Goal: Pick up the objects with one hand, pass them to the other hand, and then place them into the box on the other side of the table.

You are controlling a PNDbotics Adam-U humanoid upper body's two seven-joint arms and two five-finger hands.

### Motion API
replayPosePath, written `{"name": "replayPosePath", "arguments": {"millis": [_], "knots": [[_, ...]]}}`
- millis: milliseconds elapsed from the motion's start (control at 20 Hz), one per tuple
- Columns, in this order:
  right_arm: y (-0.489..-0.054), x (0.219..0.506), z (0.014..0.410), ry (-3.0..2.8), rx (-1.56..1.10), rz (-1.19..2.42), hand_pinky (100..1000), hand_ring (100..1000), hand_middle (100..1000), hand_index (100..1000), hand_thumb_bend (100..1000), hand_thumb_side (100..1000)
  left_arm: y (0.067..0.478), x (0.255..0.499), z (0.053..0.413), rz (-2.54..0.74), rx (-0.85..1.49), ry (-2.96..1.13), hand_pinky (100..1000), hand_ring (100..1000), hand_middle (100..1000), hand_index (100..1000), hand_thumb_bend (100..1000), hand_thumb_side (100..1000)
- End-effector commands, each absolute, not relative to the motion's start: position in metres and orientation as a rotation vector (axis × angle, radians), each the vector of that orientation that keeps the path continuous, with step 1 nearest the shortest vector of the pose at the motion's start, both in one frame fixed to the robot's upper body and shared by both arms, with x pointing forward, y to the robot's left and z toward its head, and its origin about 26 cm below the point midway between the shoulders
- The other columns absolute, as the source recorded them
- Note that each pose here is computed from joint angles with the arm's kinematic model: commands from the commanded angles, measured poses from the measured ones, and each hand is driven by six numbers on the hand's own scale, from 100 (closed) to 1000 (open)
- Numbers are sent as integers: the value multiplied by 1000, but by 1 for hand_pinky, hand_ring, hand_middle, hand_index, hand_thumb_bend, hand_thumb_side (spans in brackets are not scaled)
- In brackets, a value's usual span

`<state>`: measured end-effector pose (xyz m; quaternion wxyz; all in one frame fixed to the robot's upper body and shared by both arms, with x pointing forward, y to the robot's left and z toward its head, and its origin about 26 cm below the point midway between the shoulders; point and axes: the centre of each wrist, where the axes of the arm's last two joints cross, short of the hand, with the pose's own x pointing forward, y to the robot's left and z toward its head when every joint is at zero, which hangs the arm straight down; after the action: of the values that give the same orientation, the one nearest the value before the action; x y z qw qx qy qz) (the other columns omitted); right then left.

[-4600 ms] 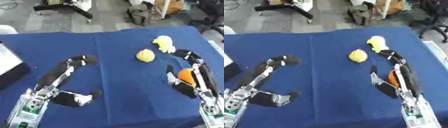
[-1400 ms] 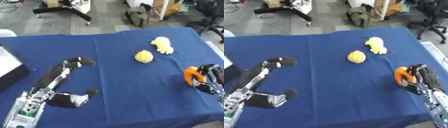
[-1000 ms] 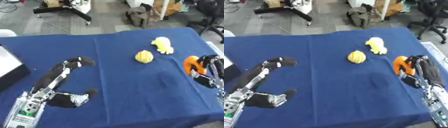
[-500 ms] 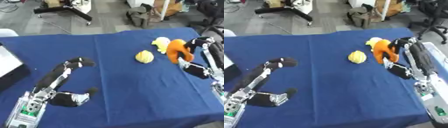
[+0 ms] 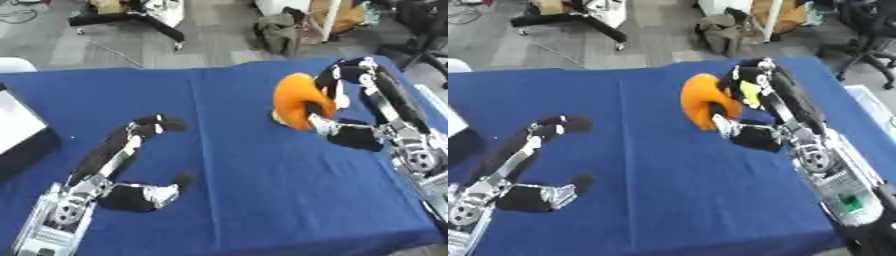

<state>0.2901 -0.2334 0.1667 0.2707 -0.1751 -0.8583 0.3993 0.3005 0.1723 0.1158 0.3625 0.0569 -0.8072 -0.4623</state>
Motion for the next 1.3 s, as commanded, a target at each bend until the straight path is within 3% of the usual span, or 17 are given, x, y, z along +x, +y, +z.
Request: {"name": "replayPosePath", "arguments": {"millis": [50,1300], "knots": [[-221,289,177,-2364,-354,1130,650,614,306,148,100,100,171,302,123,-1169,167,-2113,910,906,785,853,356,541],[-166,290,197,-2429,151,1253,643,619,303,144,100,100,155,309,123,-1146,166,-2165,911,930,811,856,418,499]]}}
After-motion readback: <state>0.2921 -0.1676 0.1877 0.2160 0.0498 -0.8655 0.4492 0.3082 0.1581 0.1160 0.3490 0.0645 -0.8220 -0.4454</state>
